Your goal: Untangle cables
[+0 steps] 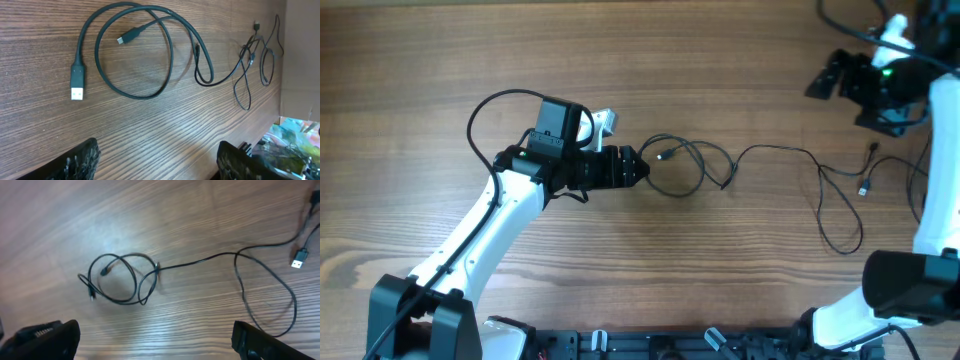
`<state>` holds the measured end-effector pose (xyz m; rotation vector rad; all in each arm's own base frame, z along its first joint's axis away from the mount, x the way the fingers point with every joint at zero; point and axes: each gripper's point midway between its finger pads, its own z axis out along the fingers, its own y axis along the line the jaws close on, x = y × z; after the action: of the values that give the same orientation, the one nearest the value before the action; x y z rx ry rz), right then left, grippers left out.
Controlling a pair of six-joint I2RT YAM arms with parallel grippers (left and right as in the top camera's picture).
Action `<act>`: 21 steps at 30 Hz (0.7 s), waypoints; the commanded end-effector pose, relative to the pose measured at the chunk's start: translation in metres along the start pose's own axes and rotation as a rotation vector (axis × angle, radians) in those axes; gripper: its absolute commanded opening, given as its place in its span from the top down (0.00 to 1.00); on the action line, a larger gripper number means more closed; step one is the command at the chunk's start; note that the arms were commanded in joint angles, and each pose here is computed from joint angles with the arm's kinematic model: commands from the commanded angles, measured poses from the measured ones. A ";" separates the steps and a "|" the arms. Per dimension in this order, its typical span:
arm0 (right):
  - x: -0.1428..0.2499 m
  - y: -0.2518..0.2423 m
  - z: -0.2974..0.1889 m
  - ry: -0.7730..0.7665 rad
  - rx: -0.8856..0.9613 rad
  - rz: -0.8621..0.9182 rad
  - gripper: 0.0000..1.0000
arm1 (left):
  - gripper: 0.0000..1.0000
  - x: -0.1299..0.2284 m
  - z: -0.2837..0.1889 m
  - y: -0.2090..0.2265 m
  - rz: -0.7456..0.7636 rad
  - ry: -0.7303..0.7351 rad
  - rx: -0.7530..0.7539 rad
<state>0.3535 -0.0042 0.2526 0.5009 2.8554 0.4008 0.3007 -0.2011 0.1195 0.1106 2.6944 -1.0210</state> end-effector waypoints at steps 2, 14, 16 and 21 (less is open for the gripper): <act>0.009 0.022 0.017 0.009 0.103 -0.019 0.00 | 0.22 -0.001 0.000 -0.001 0.015 -0.006 -0.006; 0.030 0.042 0.091 0.120 0.275 -0.011 0.00 | 0.23 -0.001 0.000 0.000 0.015 -0.006 -0.006; 0.041 0.030 0.115 0.160 0.307 0.024 0.00 | 0.23 -0.001 0.000 0.000 0.015 -0.006 -0.006; 0.076 0.002 0.195 0.216 0.303 0.131 0.00 | 0.23 -0.001 0.000 0.000 0.015 -0.006 -0.006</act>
<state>0.3438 0.0658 0.0844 0.6393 3.1201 0.0397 0.3010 -0.2007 0.1192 0.1093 2.6947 -1.0164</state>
